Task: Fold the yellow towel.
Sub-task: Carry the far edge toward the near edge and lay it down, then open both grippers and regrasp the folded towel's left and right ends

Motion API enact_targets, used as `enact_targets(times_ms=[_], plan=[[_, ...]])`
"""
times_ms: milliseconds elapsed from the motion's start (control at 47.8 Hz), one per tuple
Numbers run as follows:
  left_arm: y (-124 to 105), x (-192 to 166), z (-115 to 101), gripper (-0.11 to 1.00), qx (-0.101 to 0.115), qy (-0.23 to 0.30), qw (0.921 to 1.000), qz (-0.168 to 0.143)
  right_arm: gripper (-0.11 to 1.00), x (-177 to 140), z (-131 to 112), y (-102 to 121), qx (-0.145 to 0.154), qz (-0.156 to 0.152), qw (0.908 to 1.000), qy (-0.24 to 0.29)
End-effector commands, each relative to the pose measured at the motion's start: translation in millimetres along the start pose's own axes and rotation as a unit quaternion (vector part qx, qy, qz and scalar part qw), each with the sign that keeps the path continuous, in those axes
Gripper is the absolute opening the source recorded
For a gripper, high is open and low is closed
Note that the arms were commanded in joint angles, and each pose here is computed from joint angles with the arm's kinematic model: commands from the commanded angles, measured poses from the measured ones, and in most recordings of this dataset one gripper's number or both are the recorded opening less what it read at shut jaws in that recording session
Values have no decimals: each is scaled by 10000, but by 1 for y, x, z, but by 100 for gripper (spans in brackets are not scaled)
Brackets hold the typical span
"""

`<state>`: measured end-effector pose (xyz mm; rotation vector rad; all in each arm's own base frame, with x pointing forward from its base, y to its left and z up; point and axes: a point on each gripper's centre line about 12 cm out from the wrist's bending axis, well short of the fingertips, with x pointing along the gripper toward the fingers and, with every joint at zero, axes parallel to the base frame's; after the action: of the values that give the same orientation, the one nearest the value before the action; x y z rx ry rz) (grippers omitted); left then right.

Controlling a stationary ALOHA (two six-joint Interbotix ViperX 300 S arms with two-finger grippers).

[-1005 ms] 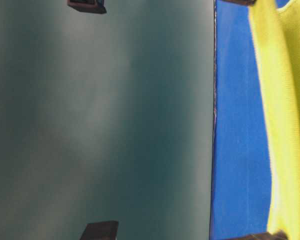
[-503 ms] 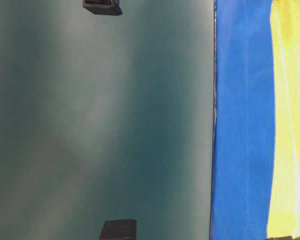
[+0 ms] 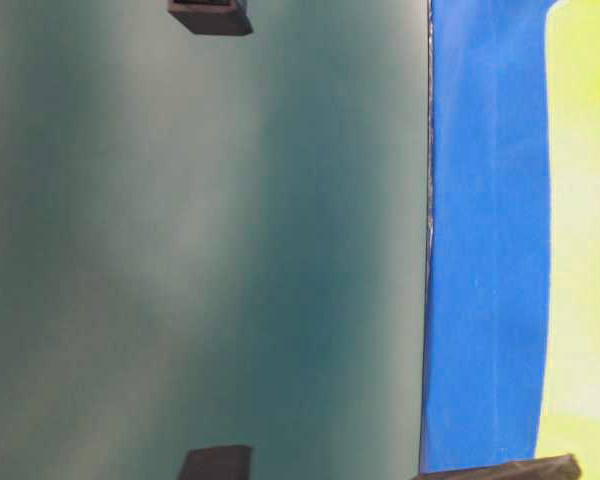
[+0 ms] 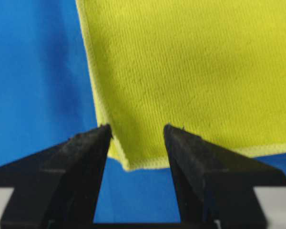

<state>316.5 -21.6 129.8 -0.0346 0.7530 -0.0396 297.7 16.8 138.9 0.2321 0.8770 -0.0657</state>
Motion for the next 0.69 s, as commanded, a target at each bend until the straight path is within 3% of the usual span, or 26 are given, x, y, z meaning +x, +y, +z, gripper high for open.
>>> enact_targets(times_ms=[0,251,440,670], plan=[[-2,-9,17,62,35,-306,9995,-24,54,-9,14,1,9,30,9997,-254],[26,-26,29,61,340,-620,9969,337,55,-19,21,-48,316,-518,9971,-457],[54,-24,26,61,290,-504,9960,673,55,-22,25,-74,386,-844,9944,-509],[65,-12,15,61,178,-256,9965,781,55,-13,19,-82,401,-939,9942,-326]])
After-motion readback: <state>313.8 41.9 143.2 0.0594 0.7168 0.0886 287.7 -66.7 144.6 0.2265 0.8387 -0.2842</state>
